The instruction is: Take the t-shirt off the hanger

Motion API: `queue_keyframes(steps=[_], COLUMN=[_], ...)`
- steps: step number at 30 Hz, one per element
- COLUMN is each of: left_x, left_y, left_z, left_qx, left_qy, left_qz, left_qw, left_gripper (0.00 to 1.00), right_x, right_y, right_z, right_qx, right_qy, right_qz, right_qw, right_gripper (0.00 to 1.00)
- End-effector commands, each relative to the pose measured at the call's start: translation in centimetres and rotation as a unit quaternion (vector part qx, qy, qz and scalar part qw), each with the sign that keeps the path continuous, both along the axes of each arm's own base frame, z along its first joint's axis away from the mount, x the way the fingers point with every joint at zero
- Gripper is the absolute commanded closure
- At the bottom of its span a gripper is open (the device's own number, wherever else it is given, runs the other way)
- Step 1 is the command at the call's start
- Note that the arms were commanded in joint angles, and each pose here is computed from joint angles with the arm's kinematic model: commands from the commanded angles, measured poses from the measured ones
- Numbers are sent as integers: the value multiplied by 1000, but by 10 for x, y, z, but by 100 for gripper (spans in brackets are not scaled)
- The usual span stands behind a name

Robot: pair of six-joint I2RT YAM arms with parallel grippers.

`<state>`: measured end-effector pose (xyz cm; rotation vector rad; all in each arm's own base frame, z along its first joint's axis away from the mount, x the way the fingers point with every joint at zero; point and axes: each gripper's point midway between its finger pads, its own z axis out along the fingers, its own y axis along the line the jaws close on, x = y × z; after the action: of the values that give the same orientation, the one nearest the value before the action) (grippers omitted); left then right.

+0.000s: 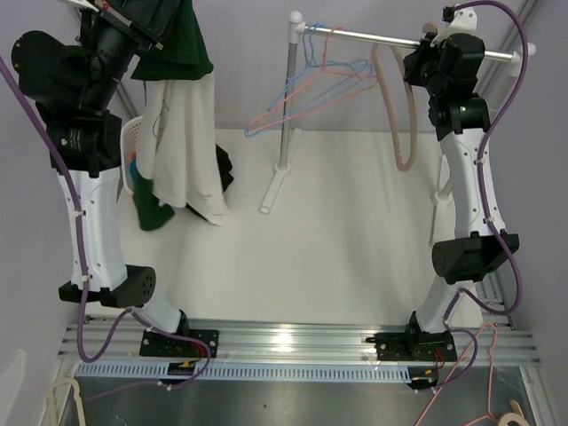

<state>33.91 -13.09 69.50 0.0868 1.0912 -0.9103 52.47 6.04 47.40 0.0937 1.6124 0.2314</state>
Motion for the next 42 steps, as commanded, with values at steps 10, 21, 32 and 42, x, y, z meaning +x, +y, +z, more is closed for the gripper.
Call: queue_keyframes(steps=[10, 21, 32, 42], left_x=[20, 157, 142, 233], left_y=[95, 185, 206, 218], left_z=[24, -58, -29, -263], left_qx=[-17, -5, 30, -7], left_qy=[-54, 21, -52, 188], left_qz=[103, 198, 274, 317], left_qw=[993, 980, 960, 930], left_gripper=[99, 99, 99, 99], right_x=[46, 51, 49, 45], right_y=[-32, -16, 0, 27], right_z=[5, 0, -6, -27], right_qx=[50, 56, 51, 37], right_qy=[-12, -8, 2, 26], right_qz=[-11, 34, 53, 88], right_qw=[999, 998, 997, 995], right_gripper=[100, 100, 100, 100])
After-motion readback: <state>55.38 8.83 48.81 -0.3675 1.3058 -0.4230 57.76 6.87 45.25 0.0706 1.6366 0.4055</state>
